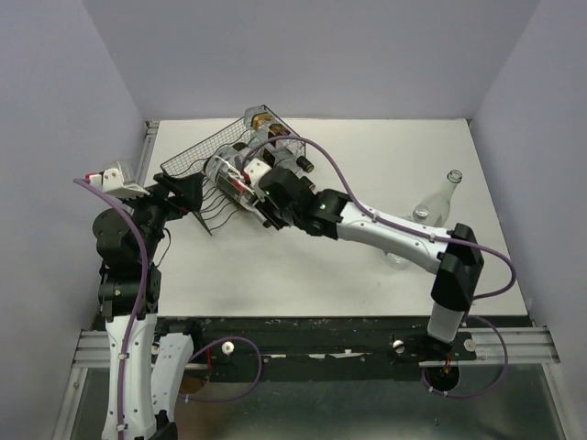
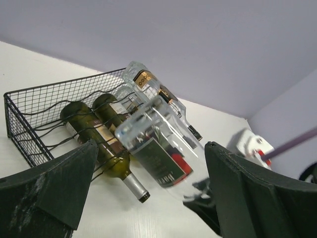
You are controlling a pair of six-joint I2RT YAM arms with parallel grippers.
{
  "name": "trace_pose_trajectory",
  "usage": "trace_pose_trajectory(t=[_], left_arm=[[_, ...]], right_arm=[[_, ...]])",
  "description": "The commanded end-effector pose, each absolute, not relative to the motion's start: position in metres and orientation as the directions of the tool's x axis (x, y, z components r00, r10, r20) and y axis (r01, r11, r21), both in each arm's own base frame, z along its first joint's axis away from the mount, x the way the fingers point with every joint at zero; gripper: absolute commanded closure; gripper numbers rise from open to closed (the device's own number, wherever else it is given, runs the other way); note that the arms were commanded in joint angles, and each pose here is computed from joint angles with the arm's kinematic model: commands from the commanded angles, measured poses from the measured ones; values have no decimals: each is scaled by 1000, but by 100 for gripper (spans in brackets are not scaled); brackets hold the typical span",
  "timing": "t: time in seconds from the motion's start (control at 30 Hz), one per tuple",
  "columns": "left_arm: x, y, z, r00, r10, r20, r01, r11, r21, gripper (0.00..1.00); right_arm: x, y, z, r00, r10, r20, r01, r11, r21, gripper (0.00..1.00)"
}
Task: Put the wine bottle on the wine rack
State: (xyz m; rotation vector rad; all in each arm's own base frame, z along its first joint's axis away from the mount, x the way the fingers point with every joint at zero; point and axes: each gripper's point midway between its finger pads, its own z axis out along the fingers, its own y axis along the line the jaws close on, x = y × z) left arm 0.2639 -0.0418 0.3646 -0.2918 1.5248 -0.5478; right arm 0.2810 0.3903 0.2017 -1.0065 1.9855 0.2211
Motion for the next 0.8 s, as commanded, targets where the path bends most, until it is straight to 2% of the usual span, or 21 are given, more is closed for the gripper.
trace_pose_trajectory(t=[0.0, 0.17, 0.33, 0.77], left_arm=[[259, -39, 367, -45, -491, -870, 136, 860, -492, 1], [258, -39, 363, -59, -471, -880, 133, 870, -475, 1], [256, -39, 359, -64, -472, -879, 127, 870, -476, 1], [251, -25, 355, -31, -453, -891, 60, 889, -454, 1]], right_arm=[[366, 410, 278, -156, -423, -893, -598, 759, -255, 99], [420, 420, 286, -138, -401, -906, -548, 793, -268, 99], [461, 434, 259, -99, -449, -888, -546, 770, -329, 99], [491, 448, 235, -86, -460, -884, -485, 794, -366, 99]])
